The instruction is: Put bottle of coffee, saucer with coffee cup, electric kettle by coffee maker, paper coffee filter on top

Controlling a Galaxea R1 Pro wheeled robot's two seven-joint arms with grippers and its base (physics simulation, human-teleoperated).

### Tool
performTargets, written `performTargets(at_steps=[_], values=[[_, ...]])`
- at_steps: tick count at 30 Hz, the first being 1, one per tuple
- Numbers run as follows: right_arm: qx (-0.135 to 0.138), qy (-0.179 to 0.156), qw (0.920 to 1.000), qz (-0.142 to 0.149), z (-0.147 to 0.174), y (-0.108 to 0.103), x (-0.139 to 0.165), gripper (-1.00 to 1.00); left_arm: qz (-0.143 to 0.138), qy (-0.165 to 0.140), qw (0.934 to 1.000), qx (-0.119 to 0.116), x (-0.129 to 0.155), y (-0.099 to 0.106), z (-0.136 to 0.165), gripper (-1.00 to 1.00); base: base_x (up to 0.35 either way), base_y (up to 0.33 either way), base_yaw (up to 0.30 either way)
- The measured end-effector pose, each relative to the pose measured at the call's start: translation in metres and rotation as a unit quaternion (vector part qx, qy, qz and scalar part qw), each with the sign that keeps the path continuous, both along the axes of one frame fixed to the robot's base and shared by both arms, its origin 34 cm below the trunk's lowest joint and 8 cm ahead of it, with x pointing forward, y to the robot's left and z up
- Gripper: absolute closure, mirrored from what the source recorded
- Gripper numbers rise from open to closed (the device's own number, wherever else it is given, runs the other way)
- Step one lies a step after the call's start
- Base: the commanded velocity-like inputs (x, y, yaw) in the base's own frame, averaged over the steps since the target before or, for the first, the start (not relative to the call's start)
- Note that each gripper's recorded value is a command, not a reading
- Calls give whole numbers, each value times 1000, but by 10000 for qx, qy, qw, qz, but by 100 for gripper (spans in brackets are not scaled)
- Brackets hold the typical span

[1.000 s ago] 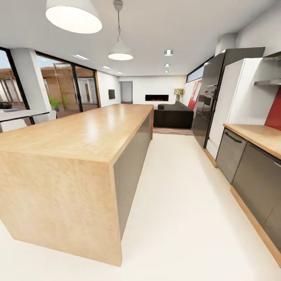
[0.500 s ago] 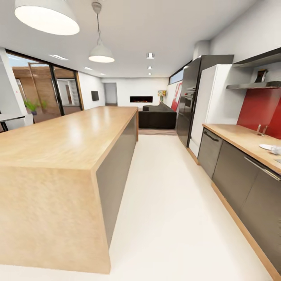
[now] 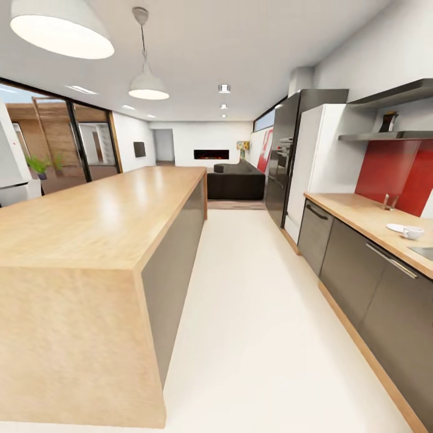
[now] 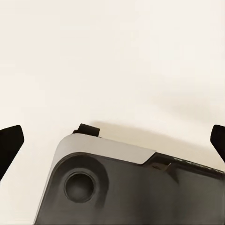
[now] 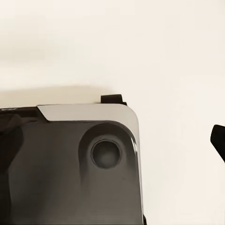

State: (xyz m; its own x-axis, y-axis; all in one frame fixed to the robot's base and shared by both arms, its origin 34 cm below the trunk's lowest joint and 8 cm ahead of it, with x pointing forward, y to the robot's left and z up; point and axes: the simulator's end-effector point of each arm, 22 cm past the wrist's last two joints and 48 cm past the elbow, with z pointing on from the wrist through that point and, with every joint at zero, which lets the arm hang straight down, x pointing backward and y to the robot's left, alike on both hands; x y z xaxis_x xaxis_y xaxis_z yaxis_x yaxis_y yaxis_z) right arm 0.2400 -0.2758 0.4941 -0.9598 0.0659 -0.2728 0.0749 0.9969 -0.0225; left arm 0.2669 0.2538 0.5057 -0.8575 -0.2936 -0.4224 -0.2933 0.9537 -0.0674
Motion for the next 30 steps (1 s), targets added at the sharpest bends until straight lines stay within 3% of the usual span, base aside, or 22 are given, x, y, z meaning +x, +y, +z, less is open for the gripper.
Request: performTargets(at_steps=[7,30], values=[[-2,-2,10000,9,10,0,-1,-100,-1,12,10000,0,-1,0,10,-100,0,0,-196],[-84,-95,9999,-16,44,-13,1,-100,58,83,9999,17,-10,3,41,-100,0,0,-297]])
